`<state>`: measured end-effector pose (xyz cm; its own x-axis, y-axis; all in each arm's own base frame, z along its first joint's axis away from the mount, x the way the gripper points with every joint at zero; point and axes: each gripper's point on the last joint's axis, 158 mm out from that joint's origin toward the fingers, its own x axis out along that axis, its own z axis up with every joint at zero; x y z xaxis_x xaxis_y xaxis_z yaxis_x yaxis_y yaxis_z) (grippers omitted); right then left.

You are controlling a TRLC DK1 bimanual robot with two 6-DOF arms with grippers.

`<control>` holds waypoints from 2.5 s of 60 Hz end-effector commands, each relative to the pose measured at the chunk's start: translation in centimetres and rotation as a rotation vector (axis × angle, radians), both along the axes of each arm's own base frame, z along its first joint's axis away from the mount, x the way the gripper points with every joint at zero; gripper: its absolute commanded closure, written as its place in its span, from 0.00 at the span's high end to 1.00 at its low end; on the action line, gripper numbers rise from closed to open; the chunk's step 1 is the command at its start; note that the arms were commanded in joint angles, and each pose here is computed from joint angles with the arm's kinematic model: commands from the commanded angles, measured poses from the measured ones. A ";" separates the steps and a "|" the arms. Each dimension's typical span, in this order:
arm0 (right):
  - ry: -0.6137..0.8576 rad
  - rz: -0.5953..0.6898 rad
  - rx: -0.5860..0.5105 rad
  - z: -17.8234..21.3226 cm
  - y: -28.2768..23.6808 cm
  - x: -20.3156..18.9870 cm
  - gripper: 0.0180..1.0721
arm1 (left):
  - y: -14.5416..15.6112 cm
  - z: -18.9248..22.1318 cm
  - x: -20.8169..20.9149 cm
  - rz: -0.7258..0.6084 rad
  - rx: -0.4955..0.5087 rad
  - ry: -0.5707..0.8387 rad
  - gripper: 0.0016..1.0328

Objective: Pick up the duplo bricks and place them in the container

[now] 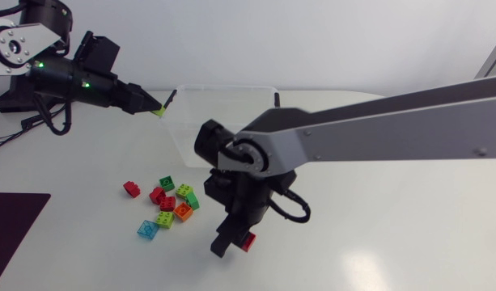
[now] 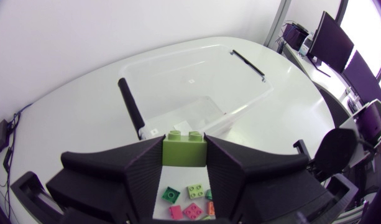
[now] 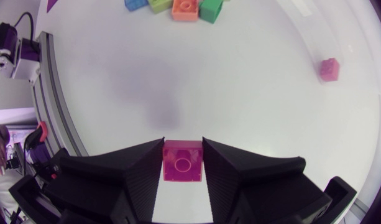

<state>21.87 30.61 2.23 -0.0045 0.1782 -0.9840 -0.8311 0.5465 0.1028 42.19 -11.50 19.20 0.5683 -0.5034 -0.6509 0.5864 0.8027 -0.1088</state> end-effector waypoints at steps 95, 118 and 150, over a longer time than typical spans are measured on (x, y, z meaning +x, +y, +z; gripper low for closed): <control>-0.953 -0.471 0.378 21.1 -8.5 25.9 0.94 | 11.8 -19.3 -7.4 0.074 0.228 0.249 0.93; -1.099 -0.622 0.257 20.4 -19.4 17.4 0.95 | 11.8 -20.0 -4.8 0.038 0.331 0.256 0.75; -1.395 -0.882 0.325 21.6 -29.5 8.7 0.95 | 12.6 -21.2 -5.8 -0.038 0.556 0.472 0.66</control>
